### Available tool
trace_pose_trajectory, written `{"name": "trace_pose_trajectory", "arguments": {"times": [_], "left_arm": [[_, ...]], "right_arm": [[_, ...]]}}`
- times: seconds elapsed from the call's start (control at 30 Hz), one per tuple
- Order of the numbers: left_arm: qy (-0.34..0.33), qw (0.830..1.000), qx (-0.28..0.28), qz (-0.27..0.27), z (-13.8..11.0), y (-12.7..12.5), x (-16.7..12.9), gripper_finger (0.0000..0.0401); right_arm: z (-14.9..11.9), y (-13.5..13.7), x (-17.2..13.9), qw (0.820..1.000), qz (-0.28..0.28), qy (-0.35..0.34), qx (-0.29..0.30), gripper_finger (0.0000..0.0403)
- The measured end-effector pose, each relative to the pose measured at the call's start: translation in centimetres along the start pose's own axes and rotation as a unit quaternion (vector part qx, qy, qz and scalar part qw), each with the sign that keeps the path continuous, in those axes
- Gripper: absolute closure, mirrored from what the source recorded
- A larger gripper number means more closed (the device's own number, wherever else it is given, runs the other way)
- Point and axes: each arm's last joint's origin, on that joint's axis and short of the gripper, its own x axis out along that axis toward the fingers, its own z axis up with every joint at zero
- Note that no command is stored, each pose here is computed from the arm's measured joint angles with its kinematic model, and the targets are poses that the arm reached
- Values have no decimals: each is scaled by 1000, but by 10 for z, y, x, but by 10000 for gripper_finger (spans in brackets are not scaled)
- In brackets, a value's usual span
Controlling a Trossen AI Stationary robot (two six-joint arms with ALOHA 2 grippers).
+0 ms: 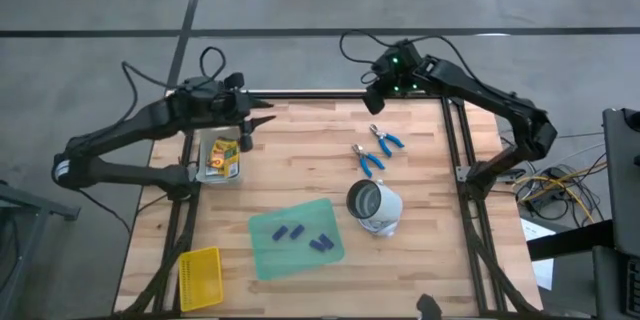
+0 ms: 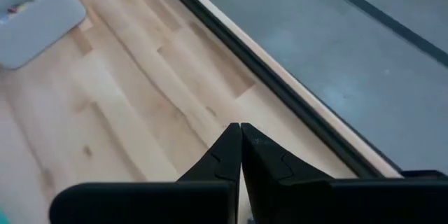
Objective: Pick & Place School Supplies
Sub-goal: Put the blue hole puncher into the yellow bin
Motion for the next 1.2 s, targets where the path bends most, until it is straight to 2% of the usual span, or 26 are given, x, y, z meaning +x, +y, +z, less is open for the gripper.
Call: {"name": "trace_pose_trajectory", "arguments": {"times": [0.2, 0.3, 0.5, 0.6, 0.7, 0.83, 1.03, 1.2], "left_arm": [[33, 999, -6, -9, -14, -5, -18, 268], [32, 999, -6, -8, -25, -9, -20, 268], [-37, 999, -19, 18, -46, -16, -18, 268], [-70, 997, -20, 37, -58, -19, -14, 268], [-76, 994, -38, 64, -75, -23, -6, 268], [-105, 989, -83, 70, -94, -30, 5, 268], [-174, 978, -84, 78, -105, -34, 10, 268], [-152, 981, -91, 72, -112, -36, 11, 268]], "right_arm": [[-7, 17, -3, 999, 37, 28, 7, 394], [-9, 23, -2, 999, 28, 28, -4, 394], [-11, 37, -4, 998, -60, 8, -33, 394], [-12, 40, -4, 997, -60, 8, -39, 394], [-14, 38, -4, 997, -65, 20, -27, 394], [-24, 34, -5, 994, -84, 68, 14, 394], [-27, 33, -8, 992, -89, 84, 22, 394], [-28, 33, -7, 992, -88, 87, 13, 394]]}}
